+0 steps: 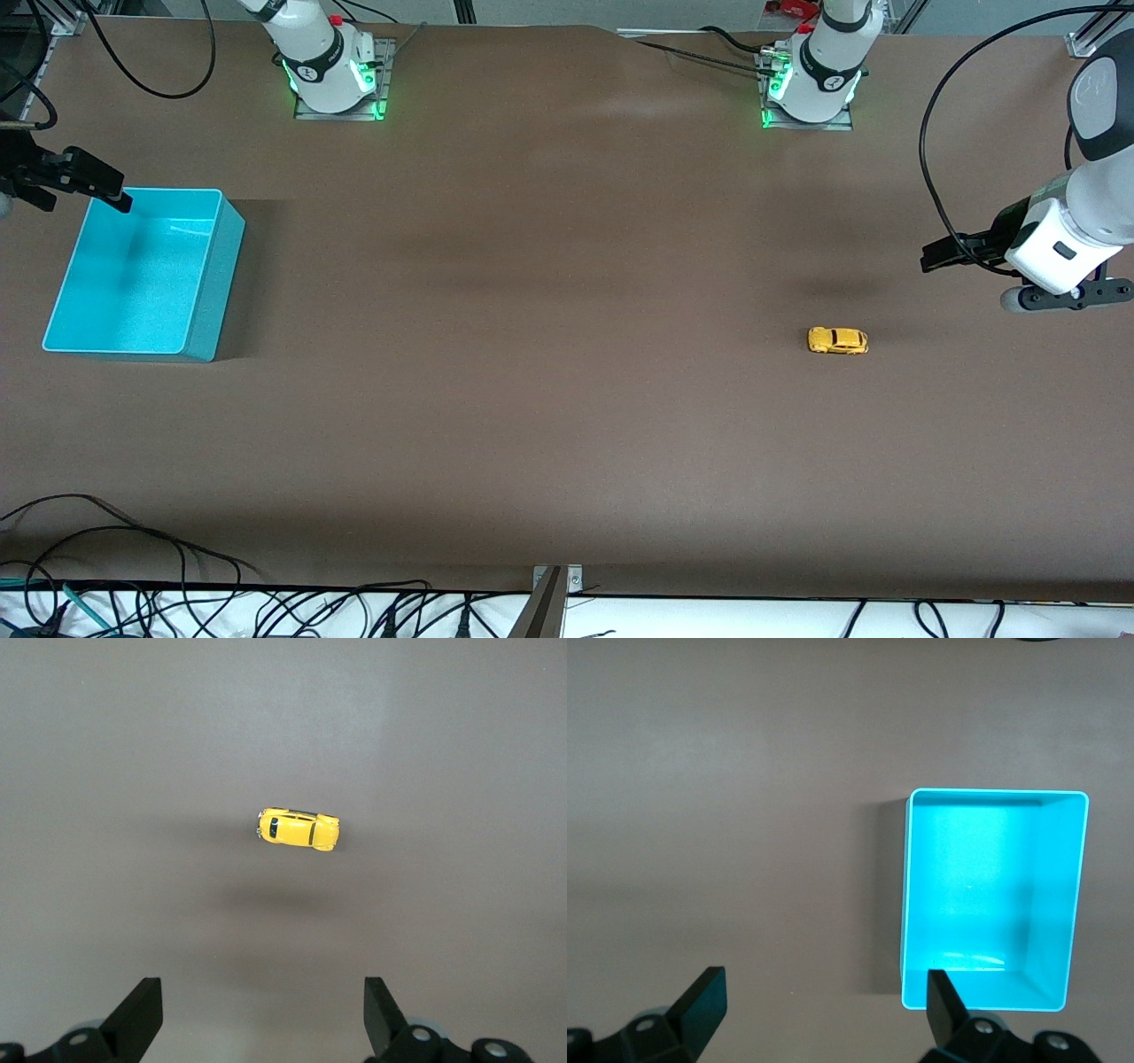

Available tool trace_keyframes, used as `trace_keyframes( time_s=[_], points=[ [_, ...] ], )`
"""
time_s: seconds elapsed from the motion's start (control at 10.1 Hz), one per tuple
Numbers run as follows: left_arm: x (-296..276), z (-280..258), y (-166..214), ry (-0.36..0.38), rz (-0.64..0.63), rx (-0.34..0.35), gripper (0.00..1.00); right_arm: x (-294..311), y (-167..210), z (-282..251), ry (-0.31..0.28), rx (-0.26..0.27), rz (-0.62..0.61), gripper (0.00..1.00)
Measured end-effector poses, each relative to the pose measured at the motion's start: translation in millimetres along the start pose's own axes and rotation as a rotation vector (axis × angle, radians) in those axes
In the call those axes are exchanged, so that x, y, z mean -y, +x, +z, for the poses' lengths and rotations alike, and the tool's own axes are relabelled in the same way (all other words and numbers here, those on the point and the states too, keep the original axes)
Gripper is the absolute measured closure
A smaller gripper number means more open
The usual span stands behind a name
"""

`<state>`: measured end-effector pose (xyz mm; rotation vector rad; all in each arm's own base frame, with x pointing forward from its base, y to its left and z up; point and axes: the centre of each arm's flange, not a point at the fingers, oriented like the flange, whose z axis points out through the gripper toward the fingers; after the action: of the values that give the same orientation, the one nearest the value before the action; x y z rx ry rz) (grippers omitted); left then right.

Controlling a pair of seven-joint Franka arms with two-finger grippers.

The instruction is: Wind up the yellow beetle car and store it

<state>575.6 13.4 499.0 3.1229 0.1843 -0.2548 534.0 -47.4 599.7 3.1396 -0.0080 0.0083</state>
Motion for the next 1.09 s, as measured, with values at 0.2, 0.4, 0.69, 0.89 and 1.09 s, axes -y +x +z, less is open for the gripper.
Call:
trace_keyframes(
  time_s=[0.2, 0.4, 0.69, 0.89, 1.09],
  points=[
    [0.0, 0.6, 0.3, 0.000, -0.001, 0.001, 0.00, -0.1, -0.6, -4.2, 0.000, 0.000, -0.033, 0.00],
    [0.0, 1.1, 0.5, 0.000, -0.001, 0.002, 0.00, -0.6, -0.3, -2.8, 0.000, 0.005, -0.050, 0.00],
    [0.0, 4.7, 1.3, 0.001, -0.003, 0.009, 0.00, -1.6, -0.1, -1.6, 0.000, 0.009, -0.052, 0.00],
    [1.0, 14.2, 5.0, 0.002, -0.058, 0.027, 0.00, -1.3, 1.3, 1.3, 0.000, 0.015, -0.055, 0.00],
    [1.9, 32.5, 13.1, 0.007, -0.167, 0.052, 0.00, -1.4, 2.9, 4.8, 0.001, 0.021, -0.055, 0.00]
  ],
)
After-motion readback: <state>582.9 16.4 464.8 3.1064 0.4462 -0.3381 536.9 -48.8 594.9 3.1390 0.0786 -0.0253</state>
